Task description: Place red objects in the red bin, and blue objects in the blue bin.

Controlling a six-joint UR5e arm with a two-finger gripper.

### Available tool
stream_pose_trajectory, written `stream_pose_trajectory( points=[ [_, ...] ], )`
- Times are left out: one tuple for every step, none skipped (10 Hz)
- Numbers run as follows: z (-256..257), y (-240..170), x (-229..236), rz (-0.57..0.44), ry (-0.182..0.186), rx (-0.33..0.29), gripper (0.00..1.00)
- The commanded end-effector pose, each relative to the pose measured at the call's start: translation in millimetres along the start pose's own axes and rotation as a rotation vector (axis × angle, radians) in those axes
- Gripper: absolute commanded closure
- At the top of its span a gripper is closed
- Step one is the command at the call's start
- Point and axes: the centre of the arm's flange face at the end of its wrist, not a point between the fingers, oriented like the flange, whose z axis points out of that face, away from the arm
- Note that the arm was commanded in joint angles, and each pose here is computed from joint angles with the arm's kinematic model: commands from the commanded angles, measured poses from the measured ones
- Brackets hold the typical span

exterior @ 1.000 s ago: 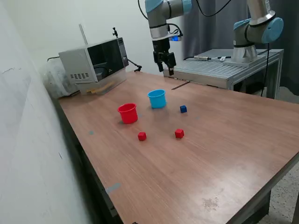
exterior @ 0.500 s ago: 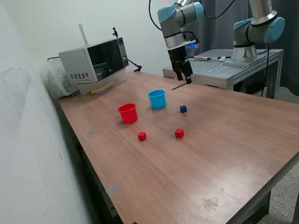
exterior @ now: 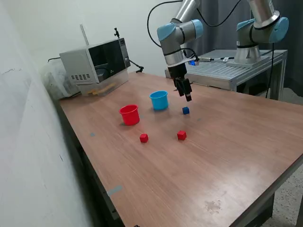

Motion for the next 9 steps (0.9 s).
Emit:
stream_pose_trajectory(
  points=[
    [26.8, 8.4, 1.8, 0.002, -0.004, 0.011, 0.0],
    [33.7, 10.4, 0.4, 0.003, -0.007, 0.02, 0.0],
    [35.3, 12.9, -3.1, 0.005, -0.007, 0.021, 0.0],
    [38.6, 14.8, -7.1, -0.001, -0.009, 0.026, 0.0],
    [38.6, 17.0, -13.7, -0.014, -0.011, 0.027, 0.0],
    [37.5, 20.7, -21.5, -0.024, -0.009, 0.027, 0.0],
    [41.9, 21.7, -24.1, -0.034, -0.013, 0.033, 0.0],
    [42.8, 21.5, -26.1, -0.032, -0.013, 0.035, 1.0],
    [44.2, 18.0, -22.7, -0.066, -0.019, 0.042, 1.0]
  ],
)
